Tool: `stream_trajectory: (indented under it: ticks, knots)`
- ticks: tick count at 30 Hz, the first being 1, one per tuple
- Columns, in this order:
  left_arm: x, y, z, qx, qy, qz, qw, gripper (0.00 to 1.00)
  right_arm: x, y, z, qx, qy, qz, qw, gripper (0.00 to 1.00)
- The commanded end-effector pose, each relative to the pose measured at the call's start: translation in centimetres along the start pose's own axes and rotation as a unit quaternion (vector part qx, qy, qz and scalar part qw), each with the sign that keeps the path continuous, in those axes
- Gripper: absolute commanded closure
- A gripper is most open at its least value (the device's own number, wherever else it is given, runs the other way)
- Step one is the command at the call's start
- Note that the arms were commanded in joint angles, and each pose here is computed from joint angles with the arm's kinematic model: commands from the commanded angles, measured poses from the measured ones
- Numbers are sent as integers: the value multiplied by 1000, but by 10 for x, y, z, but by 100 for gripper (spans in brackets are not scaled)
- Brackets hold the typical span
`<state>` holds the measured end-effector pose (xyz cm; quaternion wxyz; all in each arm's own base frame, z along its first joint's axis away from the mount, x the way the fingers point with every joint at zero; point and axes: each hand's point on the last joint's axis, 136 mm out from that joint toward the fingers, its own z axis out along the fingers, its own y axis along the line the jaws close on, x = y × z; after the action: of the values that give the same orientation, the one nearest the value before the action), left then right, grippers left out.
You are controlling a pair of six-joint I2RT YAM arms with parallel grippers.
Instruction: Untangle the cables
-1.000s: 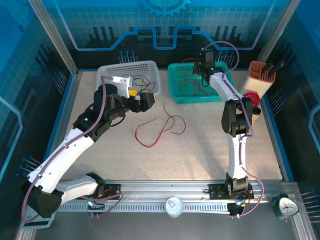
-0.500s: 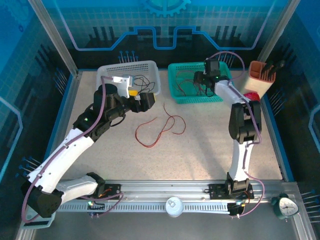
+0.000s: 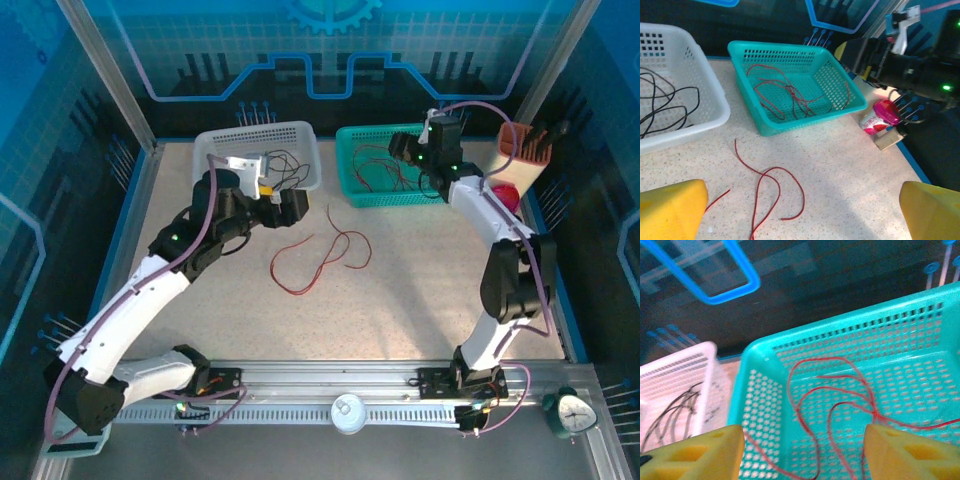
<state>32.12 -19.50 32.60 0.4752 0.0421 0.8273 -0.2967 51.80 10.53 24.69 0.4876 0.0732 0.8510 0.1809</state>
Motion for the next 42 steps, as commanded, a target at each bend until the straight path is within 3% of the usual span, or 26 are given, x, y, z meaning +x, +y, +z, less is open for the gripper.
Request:
stream_trajectory:
  ticks: [1,6,11,17,21,25,37,42]
  knots:
    - [34,31,12,-58,48,-22,997,1,10,56,-32,-77,2,-16,997,34]
    - [68,61,31,-120,102,-26,987,1,74,84,-63,-106,48,-35,993,34]
    - [96,85,55,-171,157,-13,973,1,130,77,-84,-103,90,-15,991,34]
    - [120,98,94,-240,222,77,942,7,170,67,-112,-101,110,1,989,34]
    - [141,106,123,-274,265,133,915,15,179,59,-124,-94,110,5,989,34]
    - [155,112,140,-287,285,151,902,27,183,51,-131,-82,111,-1,990,33]
    - [179,132,170,-292,315,151,890,49,179,50,-141,-85,101,-6,991,33]
    - [185,138,175,-282,317,133,896,51,177,49,-142,-84,96,-8,992,33]
